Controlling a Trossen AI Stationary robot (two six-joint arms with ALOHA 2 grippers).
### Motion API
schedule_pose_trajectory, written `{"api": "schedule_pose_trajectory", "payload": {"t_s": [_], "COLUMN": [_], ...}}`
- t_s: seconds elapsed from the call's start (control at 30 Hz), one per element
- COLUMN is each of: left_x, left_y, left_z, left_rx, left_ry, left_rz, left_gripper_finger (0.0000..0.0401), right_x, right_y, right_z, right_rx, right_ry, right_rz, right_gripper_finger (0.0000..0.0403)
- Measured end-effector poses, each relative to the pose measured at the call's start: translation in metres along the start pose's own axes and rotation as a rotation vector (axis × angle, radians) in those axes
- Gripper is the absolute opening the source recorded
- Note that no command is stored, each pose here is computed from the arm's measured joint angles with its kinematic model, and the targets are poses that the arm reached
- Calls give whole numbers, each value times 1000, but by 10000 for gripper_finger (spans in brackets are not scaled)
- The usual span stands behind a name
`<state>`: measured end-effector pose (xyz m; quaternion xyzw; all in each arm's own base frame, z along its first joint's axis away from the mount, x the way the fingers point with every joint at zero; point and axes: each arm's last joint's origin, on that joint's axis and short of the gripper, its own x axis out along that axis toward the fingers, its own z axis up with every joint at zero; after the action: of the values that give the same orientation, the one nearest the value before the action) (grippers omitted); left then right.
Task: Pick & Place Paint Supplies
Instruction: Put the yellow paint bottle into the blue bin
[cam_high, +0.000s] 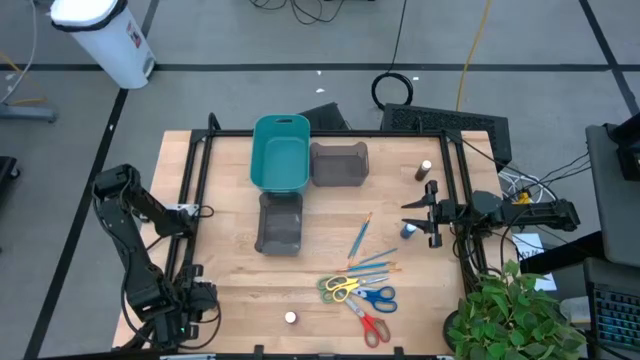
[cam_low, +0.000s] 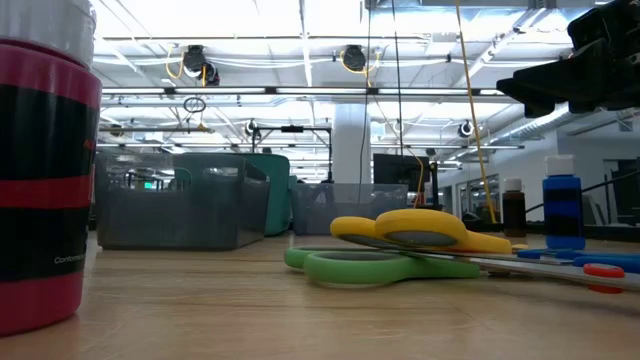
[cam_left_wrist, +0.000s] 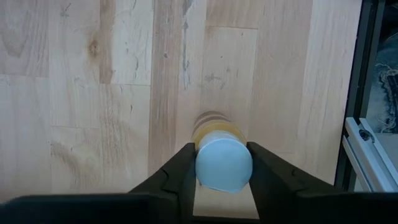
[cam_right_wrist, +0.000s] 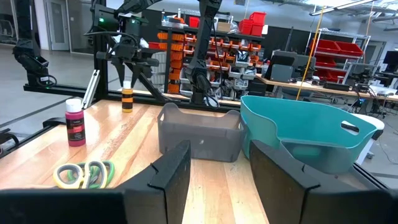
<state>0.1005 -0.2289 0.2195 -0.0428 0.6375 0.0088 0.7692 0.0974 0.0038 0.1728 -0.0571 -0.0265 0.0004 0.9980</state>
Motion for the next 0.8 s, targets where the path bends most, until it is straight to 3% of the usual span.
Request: {"api": "schedule_pose_trajectory", "payload": {"t_s": [0.17, 0.43, 0.7, 0.8], "left_x": [0, -12, -27, -33], "left_y": [3, 16, 36, 46], "left_z": [6, 24, 45, 53], "left_rx": [-67, -275, -390, -381], "left_ry": [0, -29, -75, -108], "left_rz": [-2, -60, -125, -129], "left_gripper_finger": [121, 132, 123, 123], "right_x": [0, 0, 0, 0], "right_y": [0, 0, 0, 0], "right_z": [0, 0, 0, 0], "right_rx": [0, 0, 0, 0], "right_ry": [0, 0, 0, 0], "right_rz": [0, 0, 0, 0], "right_gripper_finger": [155, 155, 155, 155]}}
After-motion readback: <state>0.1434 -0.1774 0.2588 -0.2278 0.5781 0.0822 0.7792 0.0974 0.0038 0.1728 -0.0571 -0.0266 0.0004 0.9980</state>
